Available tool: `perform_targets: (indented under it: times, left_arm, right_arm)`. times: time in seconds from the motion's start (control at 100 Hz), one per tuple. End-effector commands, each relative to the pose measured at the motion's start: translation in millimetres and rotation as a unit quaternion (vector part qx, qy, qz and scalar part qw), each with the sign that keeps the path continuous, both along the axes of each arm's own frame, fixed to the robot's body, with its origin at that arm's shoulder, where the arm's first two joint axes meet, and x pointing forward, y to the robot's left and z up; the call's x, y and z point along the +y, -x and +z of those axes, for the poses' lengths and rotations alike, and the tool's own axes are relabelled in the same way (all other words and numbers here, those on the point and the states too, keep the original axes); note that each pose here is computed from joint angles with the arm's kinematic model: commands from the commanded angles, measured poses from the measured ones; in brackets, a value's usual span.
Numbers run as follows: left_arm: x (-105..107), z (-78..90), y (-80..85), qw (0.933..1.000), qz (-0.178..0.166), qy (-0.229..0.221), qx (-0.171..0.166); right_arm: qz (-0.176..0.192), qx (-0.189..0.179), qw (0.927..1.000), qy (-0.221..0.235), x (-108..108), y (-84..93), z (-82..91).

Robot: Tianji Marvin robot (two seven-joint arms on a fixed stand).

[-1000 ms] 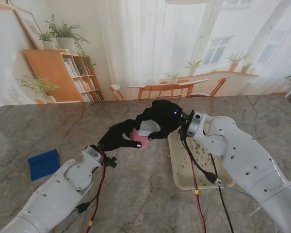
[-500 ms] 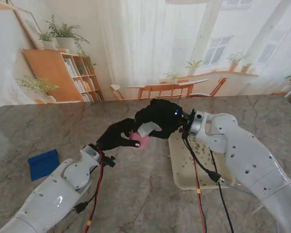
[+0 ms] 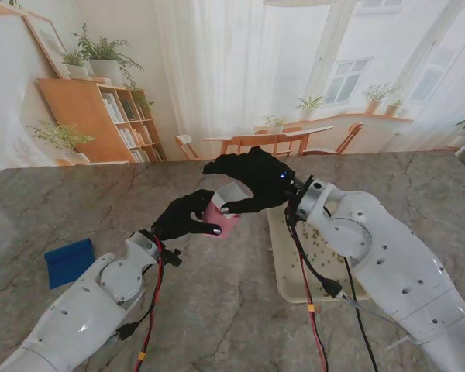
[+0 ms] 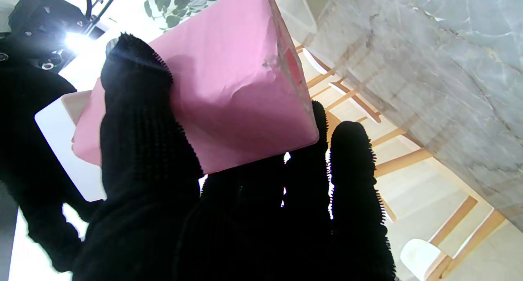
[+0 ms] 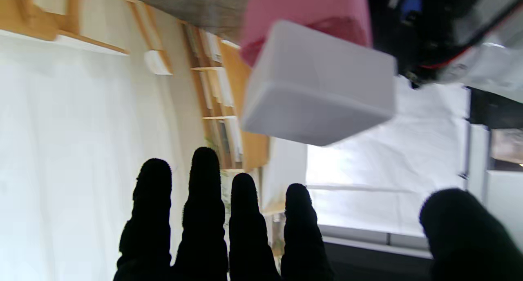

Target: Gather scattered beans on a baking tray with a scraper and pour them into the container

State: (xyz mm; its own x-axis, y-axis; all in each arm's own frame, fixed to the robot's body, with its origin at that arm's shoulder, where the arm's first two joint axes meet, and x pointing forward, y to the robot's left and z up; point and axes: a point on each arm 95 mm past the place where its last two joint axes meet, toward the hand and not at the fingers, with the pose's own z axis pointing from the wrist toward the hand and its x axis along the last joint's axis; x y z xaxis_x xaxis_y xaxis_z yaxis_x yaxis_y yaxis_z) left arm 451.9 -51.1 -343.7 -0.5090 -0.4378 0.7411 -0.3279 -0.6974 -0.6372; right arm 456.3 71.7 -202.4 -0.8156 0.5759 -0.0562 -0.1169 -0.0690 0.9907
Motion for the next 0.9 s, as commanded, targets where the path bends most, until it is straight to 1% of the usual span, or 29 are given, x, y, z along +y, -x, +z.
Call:
perform_targets:
  times: [0.0,0.05,0.12,0.18,0.25,0.32,0.55,0.66,0.72,0.82,0.89]
  left_arm:
    - [0,-0.3,0.8,1.0,0.002,0.002,0.0]
    - [0,-0.3,0.8,1.0,0.002,0.002,-0.001]
    - [0,-0.3,0.9,1.0,0.002,0.002,-0.002]
    - [0,-0.3,1.0,1.0,0.003,0.003,-0.002]
    - [0,-0.2,1.3,1.0,0.004,0.003,-0.002]
    - [0,-0.1,1.6,1.0,0.005,0.004,-0.002]
    - [0,0.8,2.0,1.0,0.007,0.006,-0.002]
    - [0,1.8,2.8,0.9999,0.008,0.006,-0.002]
    - [0,2.0,3.2,0.9999,0.009,0.006,-0.002]
    - [0,2.2,3.6,0.9999,0.01,0.006,-0.001]
    - [0,2.1,3.9,0.9999,0.011,0.006,-0.001]
  right_arm:
    - [-0.003,0.013,0.9998,0.013,3,4.3,-7.3]
    - [-0.031,0.02,0.9992,0.012,5,3.7,-9.7]
    - [-0.059,0.033,0.9977,0.013,9,4.0,-12.4]
    - [-0.075,0.043,0.9961,0.017,11,4.7,-13.9]
    - [-0.084,0.055,0.9946,0.027,13,5.5,-15.1]
    - [-0.087,0.063,0.9936,0.034,14,6.1,-16.3]
    - [-0.086,0.062,0.9932,0.048,20,7.7,-16.7]
    - [-0.079,0.043,0.9943,0.057,20,7.4,-14.9]
    - [-0.07,0.03,0.9958,0.05,19,6.3,-13.7]
    - [-0.059,0.018,0.9974,0.037,18,4.2,-12.9]
    - [-0.049,0.009,0.9981,0.037,17,3.1,-11.5]
